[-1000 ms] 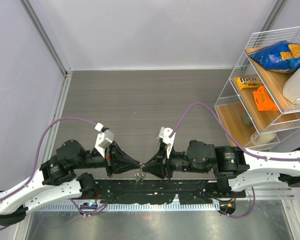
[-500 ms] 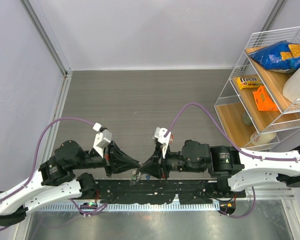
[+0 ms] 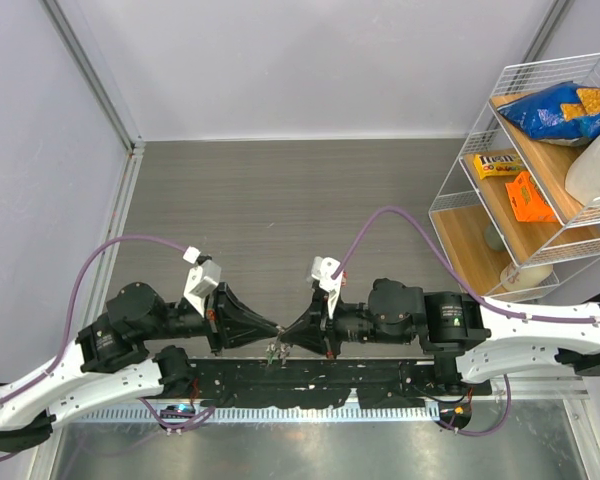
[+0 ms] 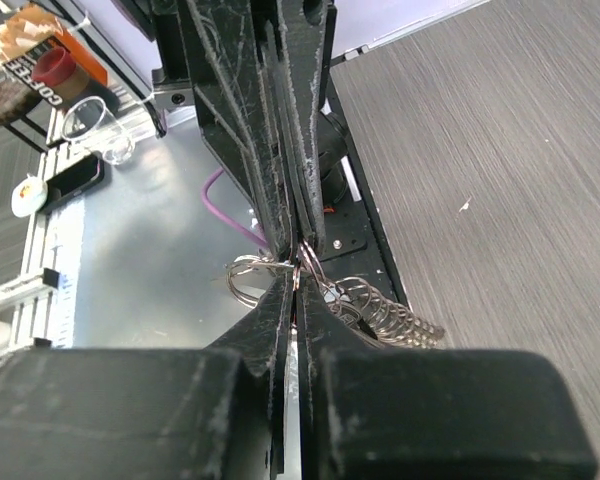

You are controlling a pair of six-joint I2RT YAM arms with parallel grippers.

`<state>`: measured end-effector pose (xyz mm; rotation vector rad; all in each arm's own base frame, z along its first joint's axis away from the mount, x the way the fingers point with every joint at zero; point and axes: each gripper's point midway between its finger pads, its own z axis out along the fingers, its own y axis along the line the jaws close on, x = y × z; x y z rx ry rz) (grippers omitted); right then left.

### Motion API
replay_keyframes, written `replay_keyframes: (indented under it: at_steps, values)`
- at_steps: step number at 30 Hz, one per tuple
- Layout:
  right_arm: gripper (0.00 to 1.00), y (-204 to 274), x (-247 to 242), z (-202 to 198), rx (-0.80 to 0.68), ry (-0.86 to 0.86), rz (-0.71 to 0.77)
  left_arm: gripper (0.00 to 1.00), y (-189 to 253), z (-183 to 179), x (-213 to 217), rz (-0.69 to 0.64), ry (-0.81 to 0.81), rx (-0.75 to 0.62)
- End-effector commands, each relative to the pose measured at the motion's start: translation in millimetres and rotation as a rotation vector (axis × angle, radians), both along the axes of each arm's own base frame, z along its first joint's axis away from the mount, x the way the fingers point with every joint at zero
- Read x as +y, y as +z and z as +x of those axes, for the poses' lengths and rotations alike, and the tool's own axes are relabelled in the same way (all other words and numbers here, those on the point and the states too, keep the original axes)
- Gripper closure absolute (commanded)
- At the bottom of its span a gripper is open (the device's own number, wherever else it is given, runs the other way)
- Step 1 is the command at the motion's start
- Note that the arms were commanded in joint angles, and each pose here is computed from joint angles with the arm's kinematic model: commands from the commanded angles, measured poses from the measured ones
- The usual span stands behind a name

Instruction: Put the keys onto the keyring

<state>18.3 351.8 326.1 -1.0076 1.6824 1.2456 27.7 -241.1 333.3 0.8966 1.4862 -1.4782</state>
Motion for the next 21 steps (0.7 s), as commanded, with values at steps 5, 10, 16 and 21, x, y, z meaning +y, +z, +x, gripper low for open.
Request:
replay_keyframes:
  at_steps: [5, 10, 16, 21]
  values:
    - [0.94, 7.1, -15.1, -2.9, -0.195, 0.101, -0.001, 1.0, 12.1, 5.9, 1.7, -0.071, 0.047, 0.032]
    - [0.94, 6.5, -24.6, -0.2, -0.296, 0.123, -0.014, 0.79, 6.9, 13.7, -1.3, -0.073, 0.09, 0.098]
    - [0.94, 13.2, -28.3, -10.8, -0.377, 0.214, 0.0, 0.0, 1.2, 17.6, -1.1, -0.057, 0.114, 0.11]
    - [0.94, 23.5, -28.2, -18.7, -0.396, 0.261, 0.037, 0.0, 14.1, 16.3, 3.7, -0.095, 0.111, 0.054]
